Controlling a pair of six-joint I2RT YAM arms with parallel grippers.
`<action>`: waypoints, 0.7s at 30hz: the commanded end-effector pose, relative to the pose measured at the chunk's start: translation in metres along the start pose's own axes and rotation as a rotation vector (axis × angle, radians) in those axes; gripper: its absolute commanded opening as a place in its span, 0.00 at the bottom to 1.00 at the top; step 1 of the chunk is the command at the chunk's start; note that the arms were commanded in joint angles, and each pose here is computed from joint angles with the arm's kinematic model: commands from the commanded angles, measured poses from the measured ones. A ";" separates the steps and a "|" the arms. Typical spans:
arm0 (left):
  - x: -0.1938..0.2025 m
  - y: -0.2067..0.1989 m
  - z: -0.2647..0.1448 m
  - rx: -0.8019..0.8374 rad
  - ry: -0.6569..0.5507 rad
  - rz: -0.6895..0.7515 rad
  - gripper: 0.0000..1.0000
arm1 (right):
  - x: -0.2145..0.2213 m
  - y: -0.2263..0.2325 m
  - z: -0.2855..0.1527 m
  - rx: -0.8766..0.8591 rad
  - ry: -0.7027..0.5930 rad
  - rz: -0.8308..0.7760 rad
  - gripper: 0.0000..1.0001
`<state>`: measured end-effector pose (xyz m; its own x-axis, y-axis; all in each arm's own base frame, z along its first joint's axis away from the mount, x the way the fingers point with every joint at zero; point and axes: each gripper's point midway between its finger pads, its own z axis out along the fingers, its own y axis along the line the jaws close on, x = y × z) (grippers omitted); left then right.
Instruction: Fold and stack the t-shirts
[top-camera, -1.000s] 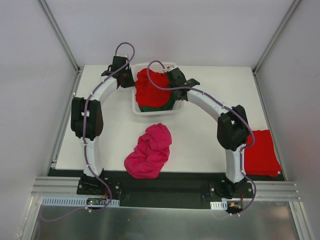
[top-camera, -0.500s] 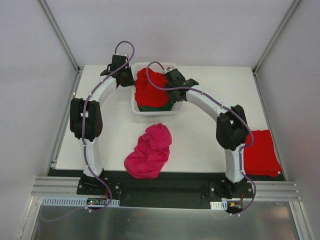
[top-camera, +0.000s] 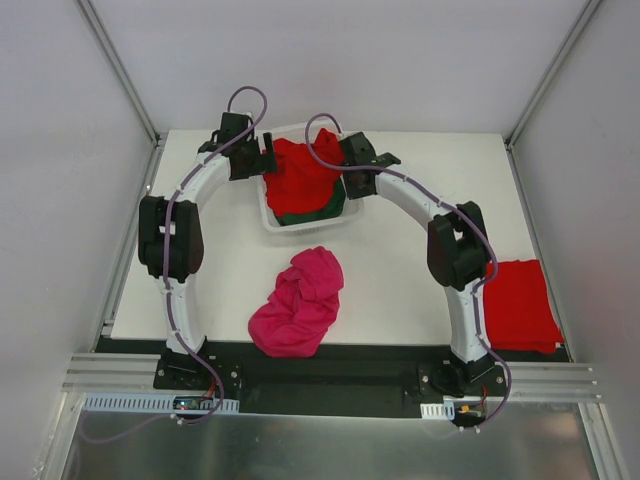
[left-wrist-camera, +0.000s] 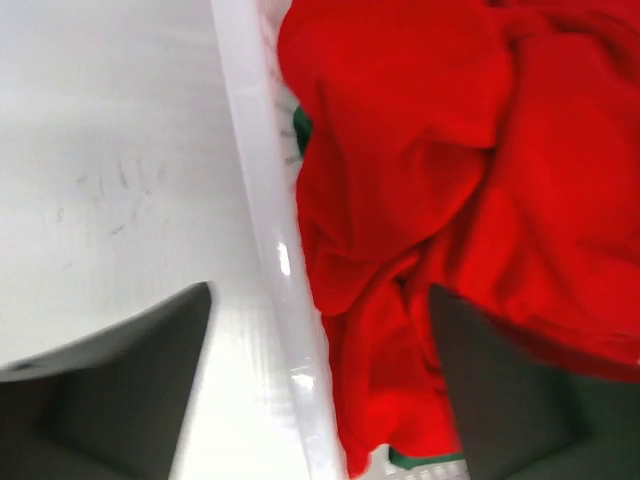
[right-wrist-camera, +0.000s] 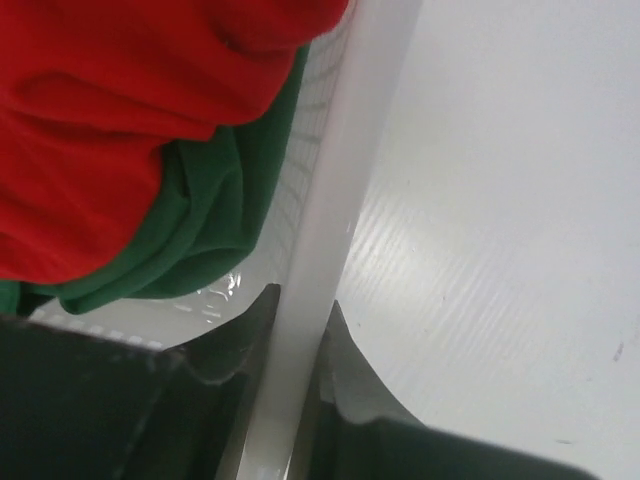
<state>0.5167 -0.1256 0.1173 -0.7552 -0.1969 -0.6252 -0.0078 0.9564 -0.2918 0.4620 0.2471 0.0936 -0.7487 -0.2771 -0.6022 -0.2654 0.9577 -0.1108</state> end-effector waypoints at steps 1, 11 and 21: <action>-0.032 -0.031 -0.026 0.080 -0.107 0.062 0.99 | 0.024 -0.003 0.002 0.021 0.075 -0.044 0.01; -0.045 -0.030 -0.040 0.059 -0.146 0.085 0.99 | 0.040 -0.035 -0.011 0.181 0.151 -0.009 0.01; -0.047 -0.027 -0.043 0.038 -0.153 0.094 0.99 | 0.064 -0.102 -0.016 0.335 0.193 0.272 0.01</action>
<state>0.5179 -0.1355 0.1332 -0.7287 -0.1484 -0.6686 0.0536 0.9609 -0.2717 0.4470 0.2223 0.0817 -0.8332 -0.0683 -0.5488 -0.0620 0.9976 -0.0300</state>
